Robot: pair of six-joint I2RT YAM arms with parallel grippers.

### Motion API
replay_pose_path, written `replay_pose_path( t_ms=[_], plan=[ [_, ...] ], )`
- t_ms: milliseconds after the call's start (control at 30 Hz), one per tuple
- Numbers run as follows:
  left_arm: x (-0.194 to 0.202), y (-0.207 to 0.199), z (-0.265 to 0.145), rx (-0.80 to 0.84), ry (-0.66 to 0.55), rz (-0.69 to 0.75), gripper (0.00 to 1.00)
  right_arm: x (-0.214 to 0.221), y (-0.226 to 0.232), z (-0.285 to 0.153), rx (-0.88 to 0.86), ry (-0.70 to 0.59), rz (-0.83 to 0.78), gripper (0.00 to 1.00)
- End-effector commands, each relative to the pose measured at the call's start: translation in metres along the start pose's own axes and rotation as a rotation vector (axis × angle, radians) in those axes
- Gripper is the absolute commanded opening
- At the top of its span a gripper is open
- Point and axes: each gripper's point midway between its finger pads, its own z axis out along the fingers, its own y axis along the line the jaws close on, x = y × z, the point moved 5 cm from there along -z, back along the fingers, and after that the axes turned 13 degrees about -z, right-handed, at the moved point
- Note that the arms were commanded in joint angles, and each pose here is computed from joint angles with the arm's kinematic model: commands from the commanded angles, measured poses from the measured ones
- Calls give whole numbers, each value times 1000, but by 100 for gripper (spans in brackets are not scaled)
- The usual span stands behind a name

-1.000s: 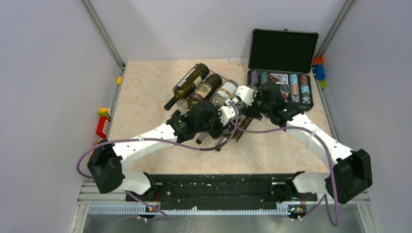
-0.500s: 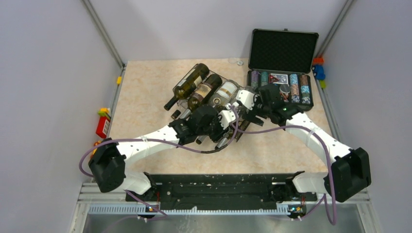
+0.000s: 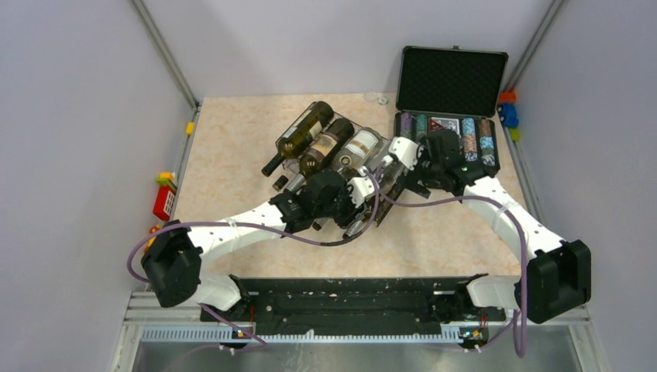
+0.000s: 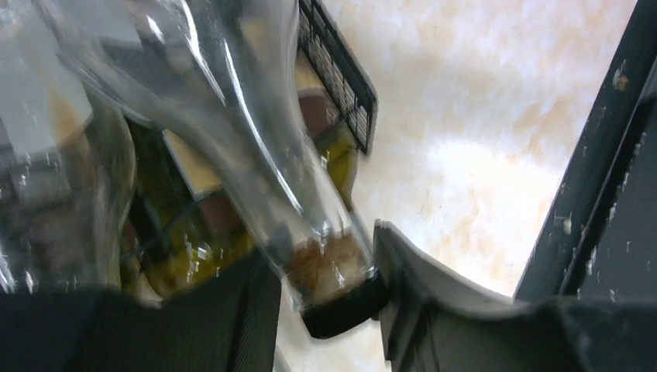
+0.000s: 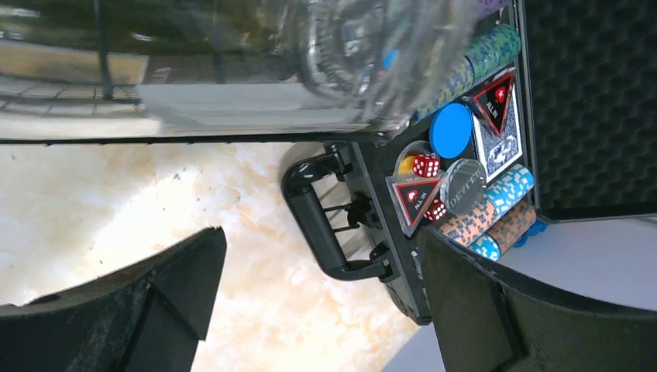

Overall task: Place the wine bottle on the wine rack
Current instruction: Place the wine bottle in the wine rack.

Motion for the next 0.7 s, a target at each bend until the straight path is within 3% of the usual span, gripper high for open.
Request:
replay_pose_path(
  t_ms=[0, 133, 333, 567, 667],
  plan=[
    [18, -33, 3, 191, 60, 55, 23, -15, -51, -22, 149, -103, 100, 96],
    [20, -32, 2, 192, 64, 63, 35, -11, -59, -25, 145, -113, 143, 96],
    [15, -31, -2, 180, 51, 87, 44, -9, -62, -25, 132, -112, 192, 96],
    [3, -29, -12, 159, 39, 116, 69, -11, -62, -26, 121, -129, 256, 96],
    [-2, -29, -17, 155, 40, 125, 76, -14, -62, -27, 117, -145, 287, 97]
  ],
)
